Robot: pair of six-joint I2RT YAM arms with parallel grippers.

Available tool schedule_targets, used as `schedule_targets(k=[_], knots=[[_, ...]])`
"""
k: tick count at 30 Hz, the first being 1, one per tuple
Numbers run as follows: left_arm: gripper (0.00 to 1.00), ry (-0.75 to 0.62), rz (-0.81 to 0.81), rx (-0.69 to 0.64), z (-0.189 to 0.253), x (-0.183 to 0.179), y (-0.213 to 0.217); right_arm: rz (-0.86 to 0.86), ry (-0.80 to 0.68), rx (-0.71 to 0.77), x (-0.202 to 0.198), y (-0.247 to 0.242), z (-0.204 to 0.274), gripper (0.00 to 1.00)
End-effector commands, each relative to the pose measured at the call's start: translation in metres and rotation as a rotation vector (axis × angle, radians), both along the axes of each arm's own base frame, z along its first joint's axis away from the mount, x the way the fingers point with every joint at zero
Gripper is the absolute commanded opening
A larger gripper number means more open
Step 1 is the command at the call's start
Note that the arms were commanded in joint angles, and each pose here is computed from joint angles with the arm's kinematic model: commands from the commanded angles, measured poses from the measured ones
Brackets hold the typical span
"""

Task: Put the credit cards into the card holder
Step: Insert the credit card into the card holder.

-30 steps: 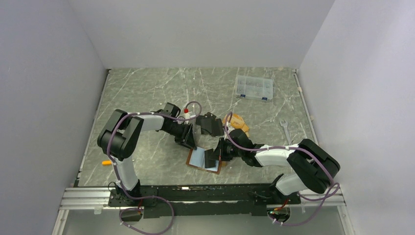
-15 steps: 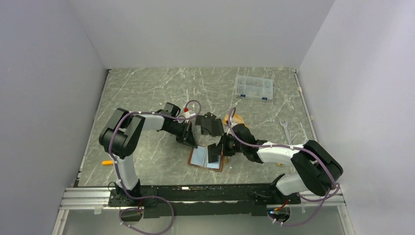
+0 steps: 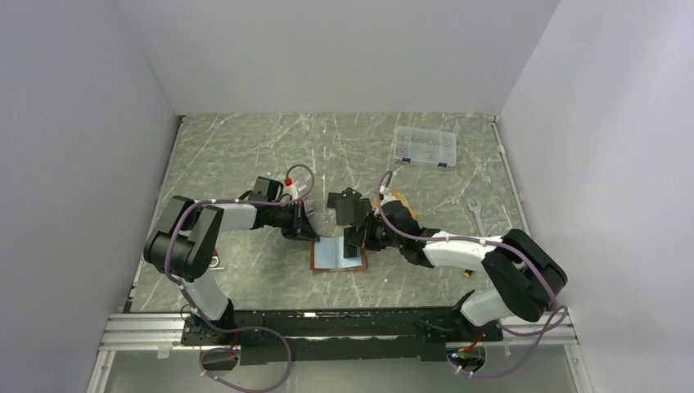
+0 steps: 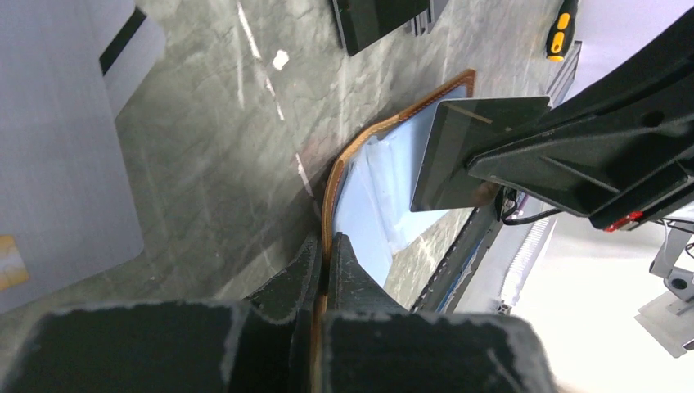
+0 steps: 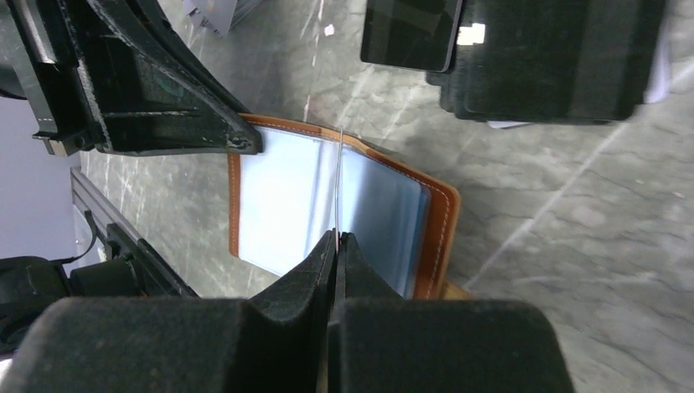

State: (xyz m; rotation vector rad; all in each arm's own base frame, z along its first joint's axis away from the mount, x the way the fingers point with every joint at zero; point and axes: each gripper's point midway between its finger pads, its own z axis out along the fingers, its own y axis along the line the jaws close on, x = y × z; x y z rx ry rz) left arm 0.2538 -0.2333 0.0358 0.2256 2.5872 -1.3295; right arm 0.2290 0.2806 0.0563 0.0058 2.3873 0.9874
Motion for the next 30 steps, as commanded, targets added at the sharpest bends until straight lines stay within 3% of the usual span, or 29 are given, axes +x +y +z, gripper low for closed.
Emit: schedule_targets(k=[1,30], knots=[[0.0,-0.03,0.028,0.026,-0.006,0.003,0.002,-0.048,-0.086,0.067,0.022,0.023,0.02,0.0],[0.0,-0.032,0.035,0.127,-0.026,-0.002,0.009,-0.057,0.056,0.117,-0.008,0.027,-0.032,0.0]])
